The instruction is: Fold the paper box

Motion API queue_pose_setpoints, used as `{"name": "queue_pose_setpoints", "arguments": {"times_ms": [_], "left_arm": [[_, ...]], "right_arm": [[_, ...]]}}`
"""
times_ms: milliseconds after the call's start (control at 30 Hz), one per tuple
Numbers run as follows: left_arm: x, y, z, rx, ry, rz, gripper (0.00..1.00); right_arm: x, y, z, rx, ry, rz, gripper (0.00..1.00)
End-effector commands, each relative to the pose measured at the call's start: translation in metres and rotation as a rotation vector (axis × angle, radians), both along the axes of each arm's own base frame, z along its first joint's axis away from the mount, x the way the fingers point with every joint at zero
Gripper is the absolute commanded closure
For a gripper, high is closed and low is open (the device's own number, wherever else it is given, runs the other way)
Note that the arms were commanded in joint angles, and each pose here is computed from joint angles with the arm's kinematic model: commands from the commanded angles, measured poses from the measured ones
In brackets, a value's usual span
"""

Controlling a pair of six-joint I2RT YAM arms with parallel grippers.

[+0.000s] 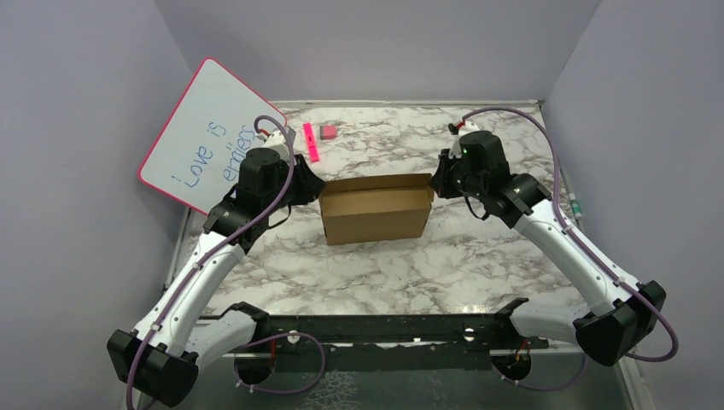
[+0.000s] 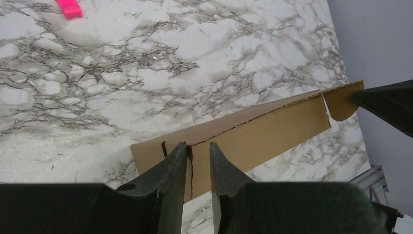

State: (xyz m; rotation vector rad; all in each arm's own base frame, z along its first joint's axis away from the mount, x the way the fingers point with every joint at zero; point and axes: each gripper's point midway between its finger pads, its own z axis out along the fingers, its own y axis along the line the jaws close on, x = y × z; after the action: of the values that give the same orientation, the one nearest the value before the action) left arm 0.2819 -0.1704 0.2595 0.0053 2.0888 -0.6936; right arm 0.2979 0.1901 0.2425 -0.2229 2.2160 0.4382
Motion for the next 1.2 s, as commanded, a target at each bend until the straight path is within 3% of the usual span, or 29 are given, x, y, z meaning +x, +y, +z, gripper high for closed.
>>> {"name": "queue_pose_setpoints", "arguments": {"times_ms": [0,733,1167], "left_arm": [[0.000,-0.014,0.010,-0.112,-0.025,0.020,0.76],[-0.004,-0.016,-0.016,-0.064,-0.021,0.017,0.76],[-0.002,-0.010,-0.014,-0.025,-0.042,0.026,0.76]], "right_arm": [[-0.004,0.007,0.004,0.077,0.001,-0.021,0.99],[-0.015,0.003,-0.024,0.043,0.005,-0.053,0.99],[-0.015,-0.002,-0.008,0.015,-0.050,-0.033,0.99]]}}
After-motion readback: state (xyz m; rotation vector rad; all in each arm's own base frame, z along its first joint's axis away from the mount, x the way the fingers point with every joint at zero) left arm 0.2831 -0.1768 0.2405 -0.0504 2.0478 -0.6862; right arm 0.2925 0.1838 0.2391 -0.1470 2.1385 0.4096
